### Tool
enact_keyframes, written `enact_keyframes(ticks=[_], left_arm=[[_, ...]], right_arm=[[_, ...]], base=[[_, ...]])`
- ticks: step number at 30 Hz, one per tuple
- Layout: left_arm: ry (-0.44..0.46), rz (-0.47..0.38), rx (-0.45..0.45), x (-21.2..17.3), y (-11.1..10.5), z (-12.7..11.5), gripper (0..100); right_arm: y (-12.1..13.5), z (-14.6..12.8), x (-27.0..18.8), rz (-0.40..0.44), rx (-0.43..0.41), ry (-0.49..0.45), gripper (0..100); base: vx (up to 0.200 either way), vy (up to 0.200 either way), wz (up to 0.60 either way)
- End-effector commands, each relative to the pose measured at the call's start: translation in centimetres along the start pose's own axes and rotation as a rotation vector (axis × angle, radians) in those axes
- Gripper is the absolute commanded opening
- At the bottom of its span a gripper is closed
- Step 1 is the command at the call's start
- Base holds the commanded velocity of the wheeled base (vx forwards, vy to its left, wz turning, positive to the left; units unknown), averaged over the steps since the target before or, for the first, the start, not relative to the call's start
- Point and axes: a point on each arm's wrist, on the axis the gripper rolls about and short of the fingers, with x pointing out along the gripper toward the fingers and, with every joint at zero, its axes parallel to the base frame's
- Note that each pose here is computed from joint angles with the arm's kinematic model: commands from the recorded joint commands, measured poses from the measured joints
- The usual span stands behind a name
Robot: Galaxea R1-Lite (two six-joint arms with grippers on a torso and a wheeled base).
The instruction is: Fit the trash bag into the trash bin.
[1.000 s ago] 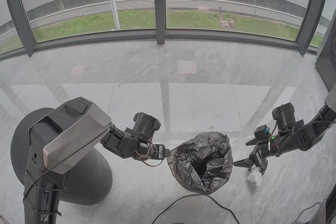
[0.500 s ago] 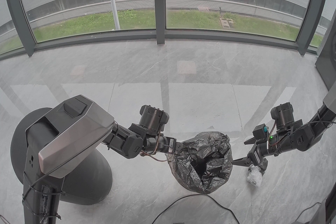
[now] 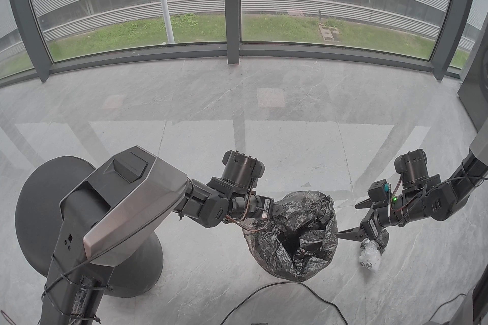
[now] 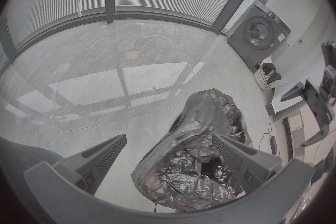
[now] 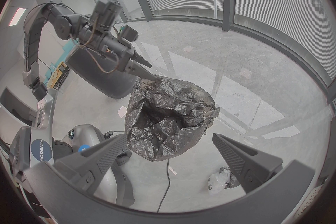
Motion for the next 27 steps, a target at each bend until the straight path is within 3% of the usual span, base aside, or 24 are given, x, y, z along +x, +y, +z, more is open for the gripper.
enact_keyframes(ticks=[1, 7, 14, 27], left_arm=[[0.046, 0.01, 0.003, 2.1, 0.2, -1.5, 100], [0.027, 0.018, -0.006, 4.2, 0.8, -1.5, 100], [-0.114, 0.044, -0.033, 5.4, 2.5, 1.9, 100], [-0.056, 0.105, -0.07, 6.1, 5.7, 0.6, 100]], right_arm=[[0.0, -0.1, 0.1, 0.002, 0.001, 0.003, 100], [0.0, -0.1, 0.1, 0.001, 0.002, 0.001, 100], [0.0, -0.1, 0.1, 0.0, 0.002, 0.002, 100], [0.1, -0.4, 0.4, 0.009, 0.004, 0.013, 100]], base=[[0.0, 0.0, 0.0], [0.0, 0.0, 0.0], [0.0, 0.0, 0.0], [0.0, 0.0, 0.0]])
